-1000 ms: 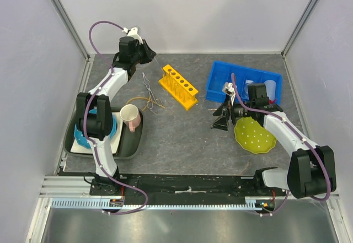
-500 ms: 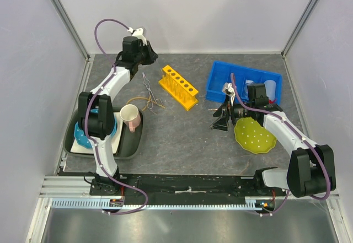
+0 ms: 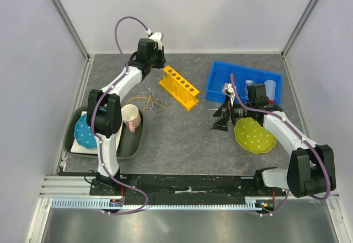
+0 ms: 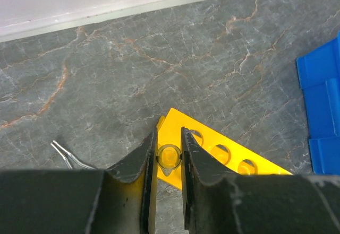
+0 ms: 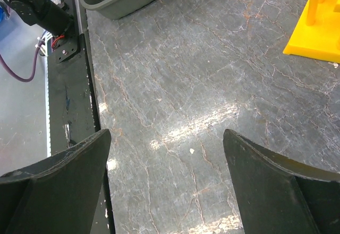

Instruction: Organize the chemistry lab equipment

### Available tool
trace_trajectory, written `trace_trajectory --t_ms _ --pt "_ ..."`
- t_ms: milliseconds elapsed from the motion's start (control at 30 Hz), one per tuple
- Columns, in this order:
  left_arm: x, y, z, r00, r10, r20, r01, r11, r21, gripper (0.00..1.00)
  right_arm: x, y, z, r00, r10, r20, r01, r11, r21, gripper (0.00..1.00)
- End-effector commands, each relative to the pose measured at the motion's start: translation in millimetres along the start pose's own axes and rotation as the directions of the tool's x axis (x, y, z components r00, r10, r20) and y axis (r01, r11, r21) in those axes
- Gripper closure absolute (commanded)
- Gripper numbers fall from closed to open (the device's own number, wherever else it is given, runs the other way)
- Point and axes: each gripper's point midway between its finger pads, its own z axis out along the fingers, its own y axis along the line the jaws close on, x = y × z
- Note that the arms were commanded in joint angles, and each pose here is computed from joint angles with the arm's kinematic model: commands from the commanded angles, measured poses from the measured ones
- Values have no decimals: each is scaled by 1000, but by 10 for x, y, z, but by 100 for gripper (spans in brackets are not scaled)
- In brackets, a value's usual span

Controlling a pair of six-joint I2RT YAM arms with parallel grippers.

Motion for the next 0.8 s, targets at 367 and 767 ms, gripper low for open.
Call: trace_trajectory --t_ms 367,767 --pt "-171 -79 -250 1000 -3 28 4 1000 -31 41 -152 -61 -31 995 -97 5 96 995 16 5" --pt "-785 -13 -1305 978 -5 207 29 993 -113 21 -12 -223 -168 954 -286 -92 296 947 122 2"
